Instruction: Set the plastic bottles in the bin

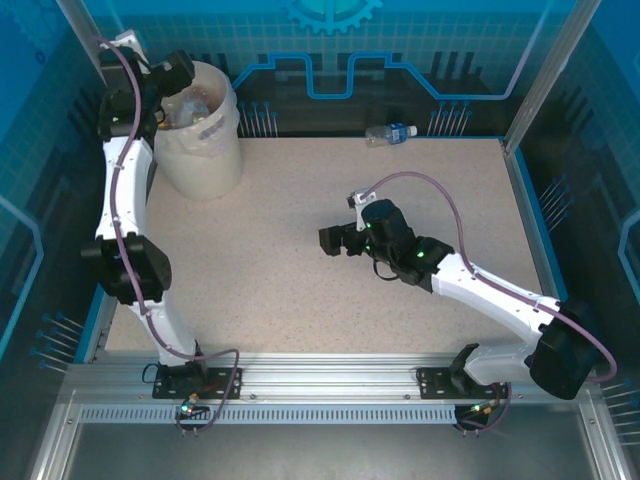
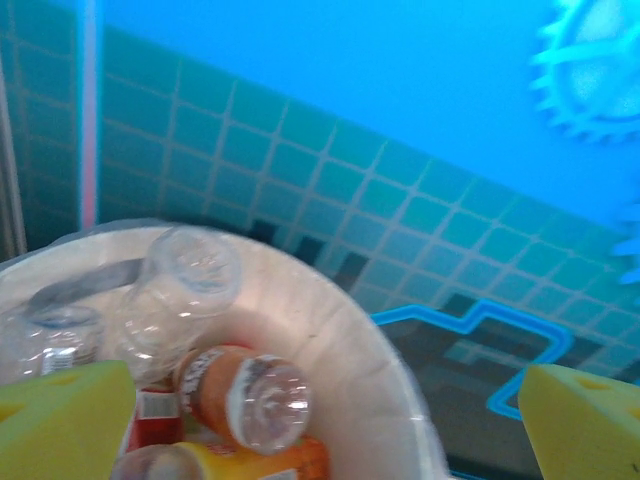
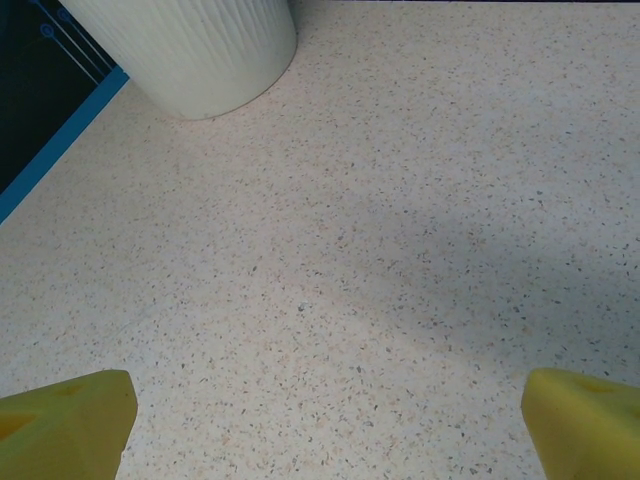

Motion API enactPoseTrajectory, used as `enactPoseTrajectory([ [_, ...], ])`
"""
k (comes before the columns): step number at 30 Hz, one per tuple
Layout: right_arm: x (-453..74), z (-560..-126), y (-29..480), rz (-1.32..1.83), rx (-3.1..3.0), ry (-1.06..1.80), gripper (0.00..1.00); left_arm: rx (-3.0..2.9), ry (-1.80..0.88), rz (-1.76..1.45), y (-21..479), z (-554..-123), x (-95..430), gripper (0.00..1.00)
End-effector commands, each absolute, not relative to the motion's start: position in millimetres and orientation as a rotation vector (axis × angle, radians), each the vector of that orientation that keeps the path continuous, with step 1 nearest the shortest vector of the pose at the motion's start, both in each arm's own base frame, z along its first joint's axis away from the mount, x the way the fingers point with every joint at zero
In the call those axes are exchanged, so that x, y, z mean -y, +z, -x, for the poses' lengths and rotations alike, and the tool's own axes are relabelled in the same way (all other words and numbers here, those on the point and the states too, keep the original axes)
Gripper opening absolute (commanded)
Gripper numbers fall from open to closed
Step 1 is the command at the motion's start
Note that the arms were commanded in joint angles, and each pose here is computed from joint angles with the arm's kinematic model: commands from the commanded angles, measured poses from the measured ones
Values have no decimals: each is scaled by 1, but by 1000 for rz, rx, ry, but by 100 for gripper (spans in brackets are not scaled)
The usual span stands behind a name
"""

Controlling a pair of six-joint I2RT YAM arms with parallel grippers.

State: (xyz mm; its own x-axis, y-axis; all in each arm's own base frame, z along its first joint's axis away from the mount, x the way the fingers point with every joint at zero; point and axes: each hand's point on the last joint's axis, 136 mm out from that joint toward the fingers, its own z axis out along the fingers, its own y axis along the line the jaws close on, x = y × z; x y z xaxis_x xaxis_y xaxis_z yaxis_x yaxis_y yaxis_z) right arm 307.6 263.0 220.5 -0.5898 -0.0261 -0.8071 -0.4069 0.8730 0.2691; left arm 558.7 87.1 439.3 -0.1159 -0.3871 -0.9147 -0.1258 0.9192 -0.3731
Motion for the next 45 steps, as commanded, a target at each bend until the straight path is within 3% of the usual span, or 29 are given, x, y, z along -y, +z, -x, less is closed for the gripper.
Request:
enactPoseTrajectory([
  [1,-247,-315,230,239,-2131,522,100,-1618,-335,304,484,-527,-45,99],
  [10,-189,-365,226,79,-2150,469,100,-1521,-773,-7,489,-473,83,99],
  [21,-99,-479,193,-356,-2269,527,100,-1663,-1139,-72,382,-454,197,99],
  [31,-88,-582,151,-702,-2247,712,100,-1835,-1177,16,295,-452,202,99],
  [45,-88,-693,104,-878,-2149,916,100,-1989,-982,2,240,-440,185,99],
])
